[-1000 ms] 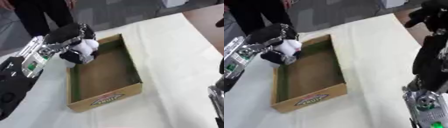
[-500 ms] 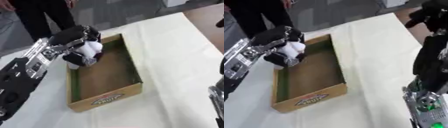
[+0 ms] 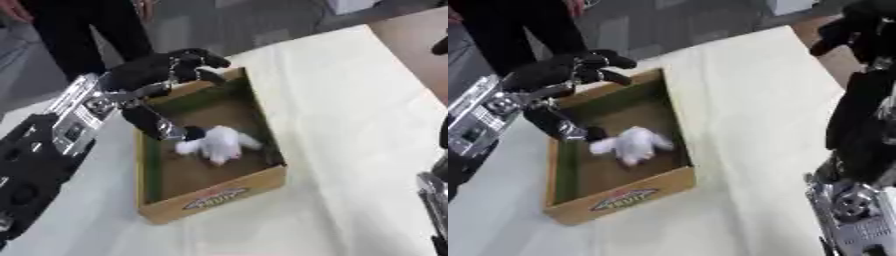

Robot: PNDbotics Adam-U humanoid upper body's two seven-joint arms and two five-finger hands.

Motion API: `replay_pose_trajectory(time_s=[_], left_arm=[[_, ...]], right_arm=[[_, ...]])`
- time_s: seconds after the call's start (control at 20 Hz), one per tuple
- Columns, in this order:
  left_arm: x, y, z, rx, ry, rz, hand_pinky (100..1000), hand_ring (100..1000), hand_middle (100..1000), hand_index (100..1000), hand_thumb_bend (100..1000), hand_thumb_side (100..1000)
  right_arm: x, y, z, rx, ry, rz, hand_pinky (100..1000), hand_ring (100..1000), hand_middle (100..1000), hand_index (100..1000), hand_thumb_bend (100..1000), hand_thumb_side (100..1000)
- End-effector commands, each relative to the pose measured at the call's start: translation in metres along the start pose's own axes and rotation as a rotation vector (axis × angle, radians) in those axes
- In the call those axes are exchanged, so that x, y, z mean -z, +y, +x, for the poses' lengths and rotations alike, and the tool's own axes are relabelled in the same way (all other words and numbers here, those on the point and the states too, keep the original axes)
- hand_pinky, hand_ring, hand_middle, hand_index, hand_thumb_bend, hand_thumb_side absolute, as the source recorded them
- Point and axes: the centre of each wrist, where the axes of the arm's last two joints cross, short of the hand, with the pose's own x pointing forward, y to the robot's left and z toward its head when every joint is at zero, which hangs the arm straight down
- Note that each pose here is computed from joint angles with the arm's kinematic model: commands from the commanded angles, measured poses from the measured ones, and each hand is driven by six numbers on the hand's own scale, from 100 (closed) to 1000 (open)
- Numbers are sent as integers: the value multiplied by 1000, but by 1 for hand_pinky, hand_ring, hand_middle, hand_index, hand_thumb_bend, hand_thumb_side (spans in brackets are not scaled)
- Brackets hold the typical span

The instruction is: Pick up objects on the table and place them in the box.

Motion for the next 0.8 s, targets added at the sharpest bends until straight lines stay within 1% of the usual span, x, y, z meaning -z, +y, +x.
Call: replay_pose_trajectory(time_s=[0.05, 0.15, 0.25, 0.3, 0.4, 0.45, 0.5, 0.55, 0.6, 0.65, 0.7, 0.75, 0.8], left_arm=[[1, 20, -2, 53, -10, -3, 1000, 969, 985, 950, 469, 884], [1, 21, -2, 55, -10, -2, 1000, 972, 987, 951, 472, 887], [1, 23, -1, 57, -8, 3, 1000, 966, 984, 947, 455, 880], [0, 24, -1, 57, -6, 10, 1000, 957, 979, 942, 425, 879], [-4, 26, 0, 53, 10, 33, 1000, 949, 975, 935, 365, 847], [-6, 26, 0, 50, 22, 45, 1000, 949, 976, 935, 366, 848], [-10, 27, 1, 48, 40, 55, 1000, 937, 969, 921, 305, 818], [-13, 28, 2, 47, 59, 65, 1000, 937, 969, 921, 305, 818], [-15, 30, 3, 49, 78, 72, 1000, 907, 956, 898, 244, 807], [-16, 29, 6, 40, 77, 81, 1000, 910, 958, 902, 253, 809], [-19, 33, 6, 43, 93, 90, 1000, 892, 941, 876, 217, 803], [-22, 37, 8, 49, 108, 103, 1000, 892, 941, 876, 217, 803], [-23, 40, 10, 51, 120, 119, 995, 869, 925, 859, 200, 796]], right_arm=[[6, -1, 3, -3, -25, 1, 366, 480, 535, 641, 100, 855], [6, -2, 3, -7, -23, 2, 366, 480, 535, 641, 100, 855], [5, -2, 3, -10, -20, 2, 367, 480, 535, 641, 100, 855], [5, -3, 3, -13, -18, 1, 366, 480, 535, 641, 100, 855], [3, -5, 2, -20, -12, 0, 367, 480, 535, 641, 100, 855], [2, -6, 2, -26, -8, -1, 367, 480, 535, 641, 100, 855], [0, -8, 1, -35, -1, -1, 367, 480, 535, 641, 100, 856], [-2, -10, 1, -45, 5, -1, 367, 480, 535, 641, 100, 856], [-4, -12, 0, -55, 12, 0, 368, 480, 535, 641, 100, 856], [-7, -14, -1, -65, 19, 0, 368, 480, 535, 641, 100, 856], [-9, -16, -1, -77, 30, 2, 369, 480, 535, 641, 100, 856], [-12, -18, -2, -89, 40, 2, 369, 480, 535, 641, 100, 856], [-15, -21, -3, -102, 50, 2, 370, 479, 535, 641, 100, 857]])
